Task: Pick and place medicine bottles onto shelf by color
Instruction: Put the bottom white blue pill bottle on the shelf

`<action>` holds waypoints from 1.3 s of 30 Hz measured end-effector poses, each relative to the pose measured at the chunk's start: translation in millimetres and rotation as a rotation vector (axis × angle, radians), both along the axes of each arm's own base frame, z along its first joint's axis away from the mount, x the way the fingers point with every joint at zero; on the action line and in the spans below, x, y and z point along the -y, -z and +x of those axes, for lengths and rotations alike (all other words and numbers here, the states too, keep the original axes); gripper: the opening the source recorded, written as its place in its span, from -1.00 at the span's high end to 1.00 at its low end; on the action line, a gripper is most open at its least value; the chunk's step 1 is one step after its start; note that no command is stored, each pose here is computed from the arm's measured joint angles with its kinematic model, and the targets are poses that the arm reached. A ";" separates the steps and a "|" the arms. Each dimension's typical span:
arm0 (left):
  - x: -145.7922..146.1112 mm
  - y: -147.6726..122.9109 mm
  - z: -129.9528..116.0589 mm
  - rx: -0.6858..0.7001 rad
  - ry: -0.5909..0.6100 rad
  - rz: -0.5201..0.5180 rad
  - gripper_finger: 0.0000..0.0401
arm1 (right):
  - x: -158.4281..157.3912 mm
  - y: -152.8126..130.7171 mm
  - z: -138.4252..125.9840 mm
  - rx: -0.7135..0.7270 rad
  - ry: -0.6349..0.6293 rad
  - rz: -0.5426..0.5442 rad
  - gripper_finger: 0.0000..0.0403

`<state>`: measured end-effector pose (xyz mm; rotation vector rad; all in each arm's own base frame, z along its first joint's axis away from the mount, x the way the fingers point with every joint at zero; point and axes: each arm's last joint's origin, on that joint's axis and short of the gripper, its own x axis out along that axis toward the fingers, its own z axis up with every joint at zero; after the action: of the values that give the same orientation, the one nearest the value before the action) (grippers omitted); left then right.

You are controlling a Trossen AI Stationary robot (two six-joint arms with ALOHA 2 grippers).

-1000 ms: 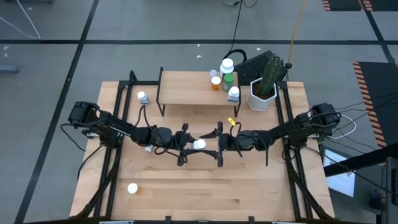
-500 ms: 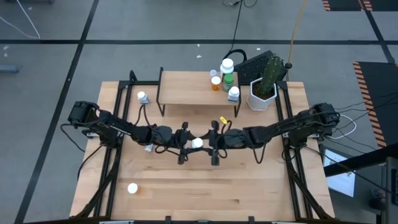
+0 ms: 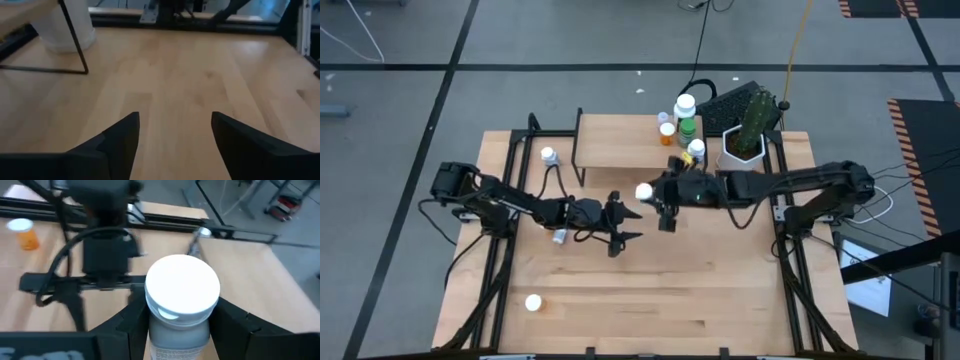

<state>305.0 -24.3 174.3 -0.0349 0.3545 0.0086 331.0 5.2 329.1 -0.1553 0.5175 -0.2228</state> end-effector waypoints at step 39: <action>-1.9 3.8 -1.4 -0.042 0.000 0.020 -0.34 | 117.1 47.4 -30.2 -0.056 0.309 0.051 -0.06</action>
<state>303.6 -22.5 170.5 -0.0153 0.3969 0.0124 300.8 -111.8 281.7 -0.0308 0.6018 -0.5075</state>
